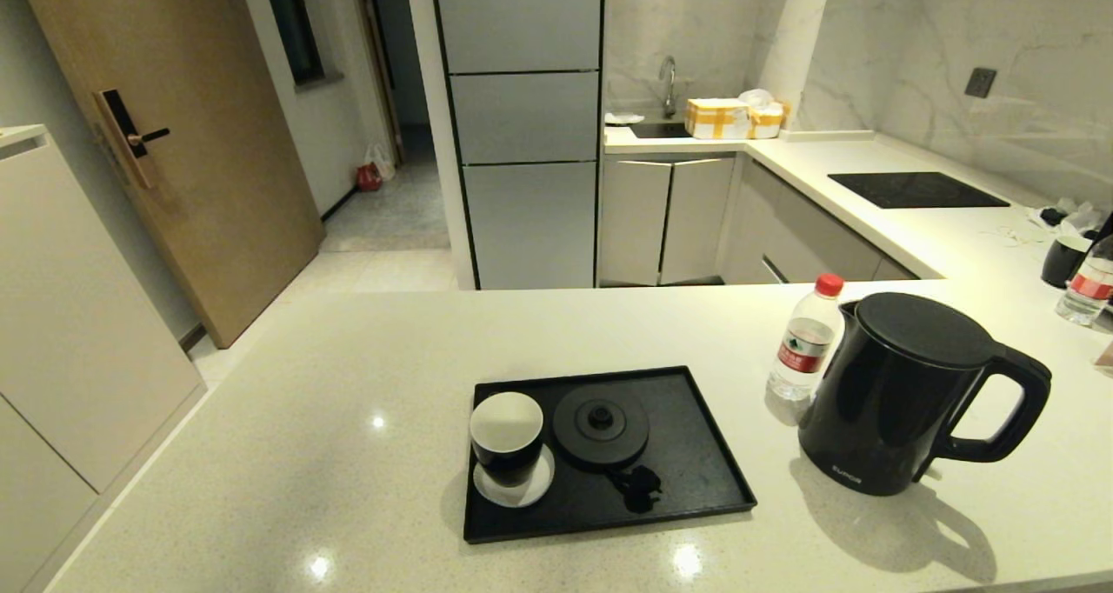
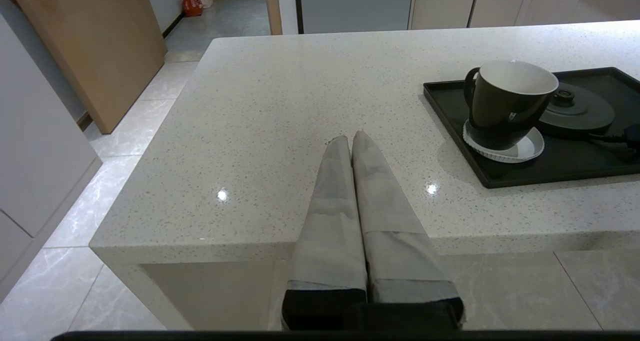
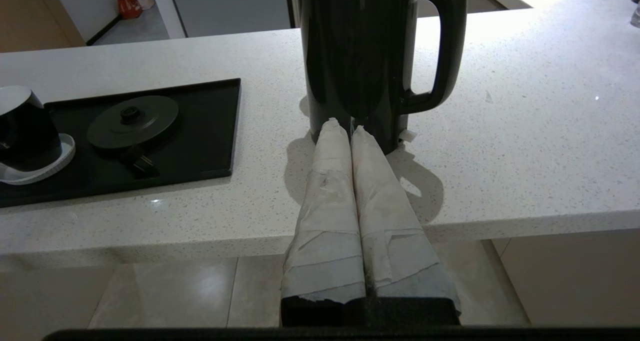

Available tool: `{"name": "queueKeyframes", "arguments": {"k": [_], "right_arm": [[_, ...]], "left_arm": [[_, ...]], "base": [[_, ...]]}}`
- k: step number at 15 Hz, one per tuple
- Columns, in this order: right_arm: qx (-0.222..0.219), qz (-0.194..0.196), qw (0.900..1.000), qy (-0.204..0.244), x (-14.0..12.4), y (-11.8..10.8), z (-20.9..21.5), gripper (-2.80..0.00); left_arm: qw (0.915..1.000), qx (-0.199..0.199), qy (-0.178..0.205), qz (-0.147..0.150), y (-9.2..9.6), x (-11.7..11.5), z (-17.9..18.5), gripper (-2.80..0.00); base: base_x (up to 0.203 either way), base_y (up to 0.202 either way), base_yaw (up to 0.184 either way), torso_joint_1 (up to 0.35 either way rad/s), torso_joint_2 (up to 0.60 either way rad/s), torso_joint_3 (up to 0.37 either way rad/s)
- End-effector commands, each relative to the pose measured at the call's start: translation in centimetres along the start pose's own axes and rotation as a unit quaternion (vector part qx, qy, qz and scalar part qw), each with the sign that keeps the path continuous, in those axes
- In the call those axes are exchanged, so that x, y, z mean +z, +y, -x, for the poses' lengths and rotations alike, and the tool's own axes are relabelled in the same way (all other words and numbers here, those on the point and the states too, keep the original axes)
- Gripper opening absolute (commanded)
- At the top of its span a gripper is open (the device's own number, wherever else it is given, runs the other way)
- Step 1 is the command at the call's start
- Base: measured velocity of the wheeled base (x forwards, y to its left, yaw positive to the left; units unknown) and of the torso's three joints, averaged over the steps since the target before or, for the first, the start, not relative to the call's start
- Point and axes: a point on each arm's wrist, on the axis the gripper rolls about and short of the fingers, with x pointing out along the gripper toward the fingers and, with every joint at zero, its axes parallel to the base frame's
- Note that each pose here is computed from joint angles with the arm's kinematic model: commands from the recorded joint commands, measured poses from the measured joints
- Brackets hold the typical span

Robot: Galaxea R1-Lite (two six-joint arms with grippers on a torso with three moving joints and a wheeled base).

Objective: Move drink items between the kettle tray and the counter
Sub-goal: Return the kettle to its original position

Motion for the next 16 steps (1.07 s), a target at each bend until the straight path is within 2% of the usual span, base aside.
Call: {"name": "queueKeyframes", "arguments": {"k": [1, 14, 15, 16], "right_arm": [[0.000, 0.000, 1.000, 0.002, -0.1, 0.0, 0.0, -2.80], [0.001, 0.005, 1.000, 0.000, 0.0, 0.0, 0.0, -2.80], [0.002, 0.001, 1.000, -0.009, 0.9, 0.0, 0.2, -2.80], [0.005, -0.012, 1.000, -0.022, 2.9, 0.1, 0.4, -2.80]], "left_arm": [[1.0000, 0.000, 0.000, 0.000, 0.0, 0.0, 0.0, -2.80], [1.0000, 0.000, 0.000, 0.000, 0.0, 0.0, 0.0, -2.80], [1.0000, 0.000, 0.000, 0.000, 0.0, 0.0, 0.0, -2.80], [1.0000, 0.000, 0.000, 0.000, 0.0, 0.0, 0.0, -2.80]], "base": [[0.000, 0.000, 0.000, 0.000, 0.00, 0.000], [0.000, 0.000, 0.000, 0.000, 0.00, 0.000], [0.000, 0.000, 0.000, 0.000, 0.00, 0.000], [0.000, 0.000, 0.000, 0.000, 0.00, 0.000]]}}
